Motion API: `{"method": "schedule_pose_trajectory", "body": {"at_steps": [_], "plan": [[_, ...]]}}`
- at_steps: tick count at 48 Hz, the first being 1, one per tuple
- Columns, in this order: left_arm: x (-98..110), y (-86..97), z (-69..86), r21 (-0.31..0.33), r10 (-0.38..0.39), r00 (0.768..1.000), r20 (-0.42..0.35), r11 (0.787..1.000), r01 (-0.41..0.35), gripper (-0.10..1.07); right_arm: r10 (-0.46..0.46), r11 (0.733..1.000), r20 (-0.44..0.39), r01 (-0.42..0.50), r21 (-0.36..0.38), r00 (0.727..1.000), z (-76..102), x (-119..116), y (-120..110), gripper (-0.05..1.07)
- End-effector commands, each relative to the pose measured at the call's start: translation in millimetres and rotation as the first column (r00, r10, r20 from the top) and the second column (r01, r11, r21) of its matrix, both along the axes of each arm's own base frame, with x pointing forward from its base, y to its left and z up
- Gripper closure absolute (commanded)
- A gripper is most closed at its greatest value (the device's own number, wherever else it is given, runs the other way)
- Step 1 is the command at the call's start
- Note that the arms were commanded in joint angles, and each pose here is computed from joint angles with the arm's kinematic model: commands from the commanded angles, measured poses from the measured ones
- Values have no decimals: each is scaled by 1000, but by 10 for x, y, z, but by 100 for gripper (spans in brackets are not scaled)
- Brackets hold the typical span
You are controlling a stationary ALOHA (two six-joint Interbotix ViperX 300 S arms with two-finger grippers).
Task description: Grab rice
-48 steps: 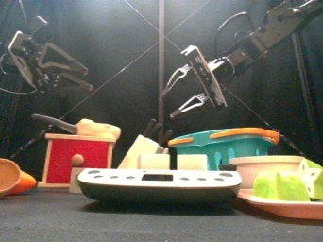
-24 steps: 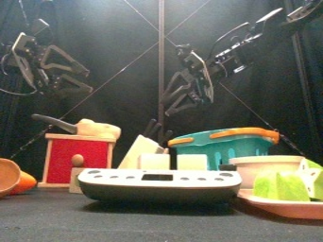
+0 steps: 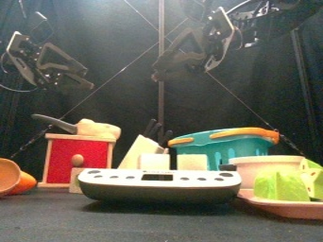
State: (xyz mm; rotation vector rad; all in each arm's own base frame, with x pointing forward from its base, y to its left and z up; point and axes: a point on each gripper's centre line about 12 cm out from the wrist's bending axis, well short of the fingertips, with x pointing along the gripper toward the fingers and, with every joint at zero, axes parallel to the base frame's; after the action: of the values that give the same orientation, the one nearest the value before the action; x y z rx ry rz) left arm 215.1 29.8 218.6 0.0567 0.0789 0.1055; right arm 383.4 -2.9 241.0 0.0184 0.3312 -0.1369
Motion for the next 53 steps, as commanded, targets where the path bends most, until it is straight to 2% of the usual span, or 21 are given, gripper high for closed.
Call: {"method": "schedule_pose_trajectory", "body": {"at_steps": [1, 6, 11, 16, 25, 38, 47, 53], "plan": [[25, 0, 47, 3, -2, 1000, 12, 1000, 2, 2, -78, 990, 63, 70, 124, 995, 223, -67, -26, 17], [17, -4, 14, 2, -3, 1000, -7, 1000, 3, 2, -163, 950, 60, 141, 279, 985, 271, -153, -58, 17], [15, 2, -2, 0, 1, 1000, -20, 1000, -1, 2, -223, 904, 35, 193, 381, 974, 241, -254, -88, 17], [14, -1, -9, 1, -1, 1000, -26, 1000, 1, 2, -262, 867, 0, 235, 440, 965, 161, -340, -113, 17], [17, 0, -3, 0, 0, 1000, -25, 1000, 0, 2, -271, 857, -20, 251, 450, 962, 90, -410, -120, 17], [12, 0, -15, -2, 1, 1000, -27, 1000, -1, 2, -278, 847, -20, 255, 466, 960, 107, -411, -120, 17], [8, 0, -24, -4, 1, 999, -32, 1000, -1, 2, -310, 805, -40, 284, 521, 950, 95, -435, -132, 17], [7, 2, -34, -6, 3, 999, -41, 1000, -3, 2, -310, 802, -51, 291, 522, 949, 59, -443, -131, 17]]}}
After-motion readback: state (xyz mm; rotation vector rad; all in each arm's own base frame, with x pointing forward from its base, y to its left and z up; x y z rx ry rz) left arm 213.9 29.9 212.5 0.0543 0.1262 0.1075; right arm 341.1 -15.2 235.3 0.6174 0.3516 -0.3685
